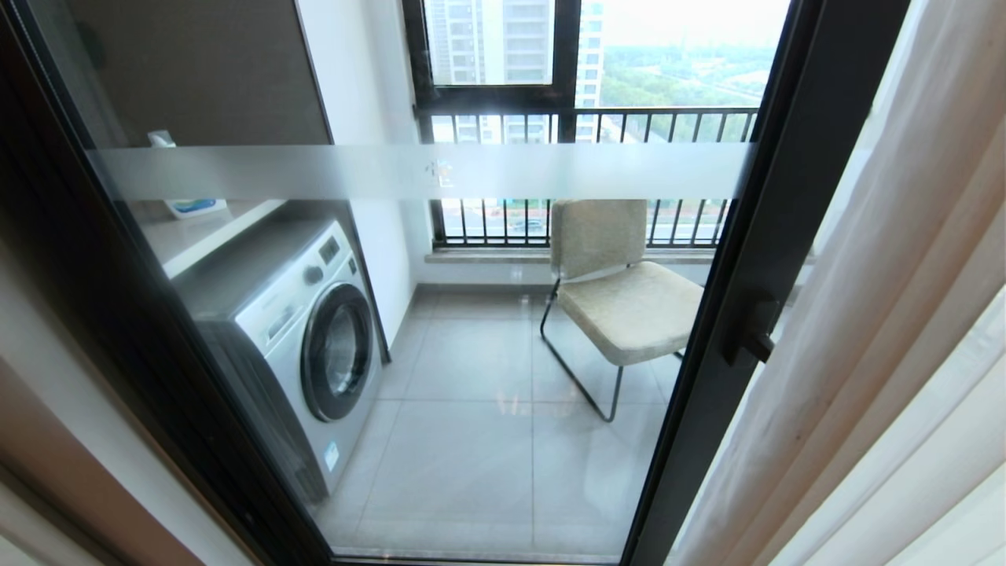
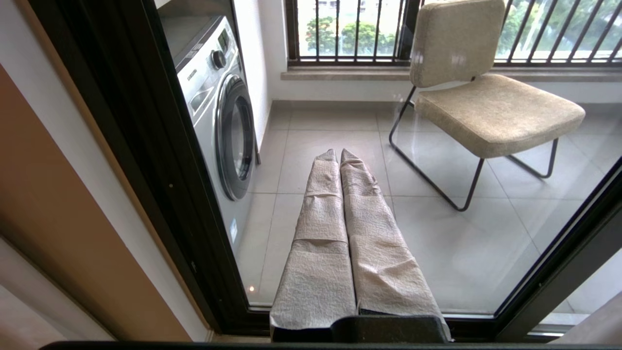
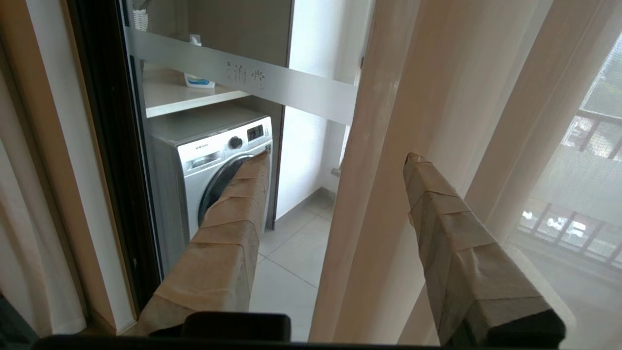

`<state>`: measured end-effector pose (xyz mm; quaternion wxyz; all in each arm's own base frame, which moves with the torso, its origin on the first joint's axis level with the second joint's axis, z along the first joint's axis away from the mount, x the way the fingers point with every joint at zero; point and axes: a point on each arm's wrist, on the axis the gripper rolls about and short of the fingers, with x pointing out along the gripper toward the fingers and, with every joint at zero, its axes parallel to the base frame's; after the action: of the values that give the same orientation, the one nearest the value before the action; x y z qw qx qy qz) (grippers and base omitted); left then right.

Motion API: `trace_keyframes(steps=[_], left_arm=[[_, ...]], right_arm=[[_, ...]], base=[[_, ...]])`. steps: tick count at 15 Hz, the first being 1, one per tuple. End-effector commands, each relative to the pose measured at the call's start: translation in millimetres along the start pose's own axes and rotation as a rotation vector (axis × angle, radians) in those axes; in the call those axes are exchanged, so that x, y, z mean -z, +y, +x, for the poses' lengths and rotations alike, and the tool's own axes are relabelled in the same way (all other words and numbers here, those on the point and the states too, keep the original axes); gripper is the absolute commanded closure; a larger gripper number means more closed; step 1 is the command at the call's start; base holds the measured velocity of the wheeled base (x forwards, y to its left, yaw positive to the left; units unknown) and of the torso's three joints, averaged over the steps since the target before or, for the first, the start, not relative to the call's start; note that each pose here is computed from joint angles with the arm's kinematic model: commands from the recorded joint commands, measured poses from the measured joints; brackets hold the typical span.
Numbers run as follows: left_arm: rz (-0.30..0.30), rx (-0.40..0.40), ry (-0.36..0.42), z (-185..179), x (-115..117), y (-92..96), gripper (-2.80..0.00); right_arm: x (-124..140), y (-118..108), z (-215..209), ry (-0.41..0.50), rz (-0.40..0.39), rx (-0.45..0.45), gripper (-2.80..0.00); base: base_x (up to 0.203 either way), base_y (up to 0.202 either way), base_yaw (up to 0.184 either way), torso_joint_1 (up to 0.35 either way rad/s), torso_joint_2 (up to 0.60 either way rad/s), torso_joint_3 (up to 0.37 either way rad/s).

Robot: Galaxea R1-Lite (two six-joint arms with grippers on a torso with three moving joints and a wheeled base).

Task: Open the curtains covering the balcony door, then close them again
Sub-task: Pull the inner curtains open on both sides

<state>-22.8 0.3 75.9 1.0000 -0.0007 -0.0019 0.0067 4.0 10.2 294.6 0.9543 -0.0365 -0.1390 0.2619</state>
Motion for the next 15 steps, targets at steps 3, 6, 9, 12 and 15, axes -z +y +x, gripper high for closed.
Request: trace_keyframes(steps=[3, 6, 9, 12, 15], left_arm=[[0.000, 0.000, -0.001, 0, 0, 0.0, 0.00], [0.000, 0.000, -0.001, 0, 0, 0.0, 0.00], [0.000, 0.000, -0.001, 0, 0, 0.0, 0.00], [0.000, 0.000, -0.001, 0, 0, 0.0, 0.00], [0.000, 0.000, -0.001, 0, 0, 0.0, 0.00]], right_arm=[[-2, -18, 43, 0.031, 0.019, -0.042, -2.80], [-5, -27, 65, 0.035, 0.023, -0.060, -2.80], [-7, -35, 86, 0.020, 0.017, -0.056, -2.80], [-9, -41, 97, 0.021, 0.015, -0.001, -2.80], [-8, -46, 108, 0.019, 0.015, 0.031, -2.80]], base=[[0.000, 0.000, 0.000, 0.000, 0.00, 0.000], [0.000, 0.000, 0.000, 0.000, 0.00, 0.000], [0.000, 0.000, 0.000, 0.000, 0.00, 0.000], [0.000, 0.000, 0.000, 0.000, 0.00, 0.000], [0.000, 0.000, 0.000, 0.000, 0.00, 0.000]])
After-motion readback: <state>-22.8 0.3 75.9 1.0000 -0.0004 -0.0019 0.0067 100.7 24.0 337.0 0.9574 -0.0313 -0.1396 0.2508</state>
